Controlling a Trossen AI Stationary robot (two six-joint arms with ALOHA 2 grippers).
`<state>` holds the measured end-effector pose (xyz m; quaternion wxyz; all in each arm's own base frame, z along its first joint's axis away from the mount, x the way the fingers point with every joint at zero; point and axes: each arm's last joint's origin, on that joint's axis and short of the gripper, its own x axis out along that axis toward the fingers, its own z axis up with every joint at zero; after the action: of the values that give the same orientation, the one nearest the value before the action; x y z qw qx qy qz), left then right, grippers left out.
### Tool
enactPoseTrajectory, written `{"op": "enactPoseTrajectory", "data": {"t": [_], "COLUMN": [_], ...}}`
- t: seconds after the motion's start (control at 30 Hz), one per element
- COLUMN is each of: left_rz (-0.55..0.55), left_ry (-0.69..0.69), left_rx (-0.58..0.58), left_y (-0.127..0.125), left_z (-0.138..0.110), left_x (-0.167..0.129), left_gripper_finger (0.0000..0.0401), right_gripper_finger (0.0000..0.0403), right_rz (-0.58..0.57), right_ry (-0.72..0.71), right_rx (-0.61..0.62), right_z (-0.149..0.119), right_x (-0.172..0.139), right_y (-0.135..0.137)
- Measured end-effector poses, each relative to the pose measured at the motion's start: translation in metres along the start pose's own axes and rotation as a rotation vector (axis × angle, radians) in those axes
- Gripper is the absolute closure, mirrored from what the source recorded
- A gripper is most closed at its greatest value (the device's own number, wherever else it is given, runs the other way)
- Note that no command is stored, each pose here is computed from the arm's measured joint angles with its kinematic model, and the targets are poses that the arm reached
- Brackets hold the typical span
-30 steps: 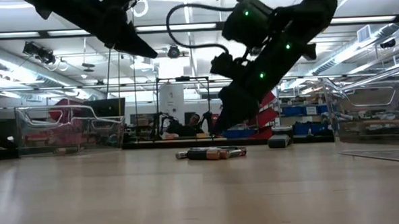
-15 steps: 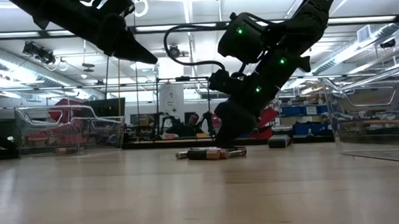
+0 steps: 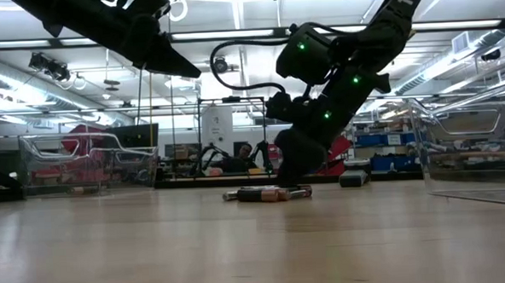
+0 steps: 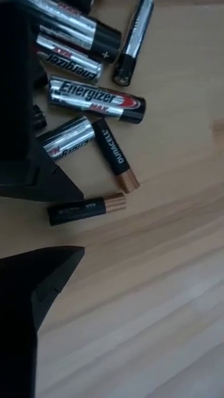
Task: Sort batteries
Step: Put the black battery into the top transparent bin
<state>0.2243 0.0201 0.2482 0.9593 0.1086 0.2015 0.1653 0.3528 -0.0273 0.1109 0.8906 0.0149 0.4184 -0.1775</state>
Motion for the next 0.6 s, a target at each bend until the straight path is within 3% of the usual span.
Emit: {"op": "enactPoseTrajectory", "data": {"t": [0.43, 0.6], "left_rz": [0.0, 0.0], "left_ry": [0.0, 0.0], "left_rx": [0.0, -0.001], "left_y": [0.0, 0.0], "left_z": [0.0, 0.0], "left_x": [0.0, 0.0], "left_gripper_finger": [0.0288, 0.0288], "right_gripper_finger": [0.0294, 0.0312], "right_rz": [-0.001, 0.003], "right_ry": [0.011, 0.012], "right_rx": [0.004, 0.003], "right_z": [-0.0028, -0.0031], "right_x": [0.0065, 0.0067], "right_y": [-0.001, -0.0008]}}
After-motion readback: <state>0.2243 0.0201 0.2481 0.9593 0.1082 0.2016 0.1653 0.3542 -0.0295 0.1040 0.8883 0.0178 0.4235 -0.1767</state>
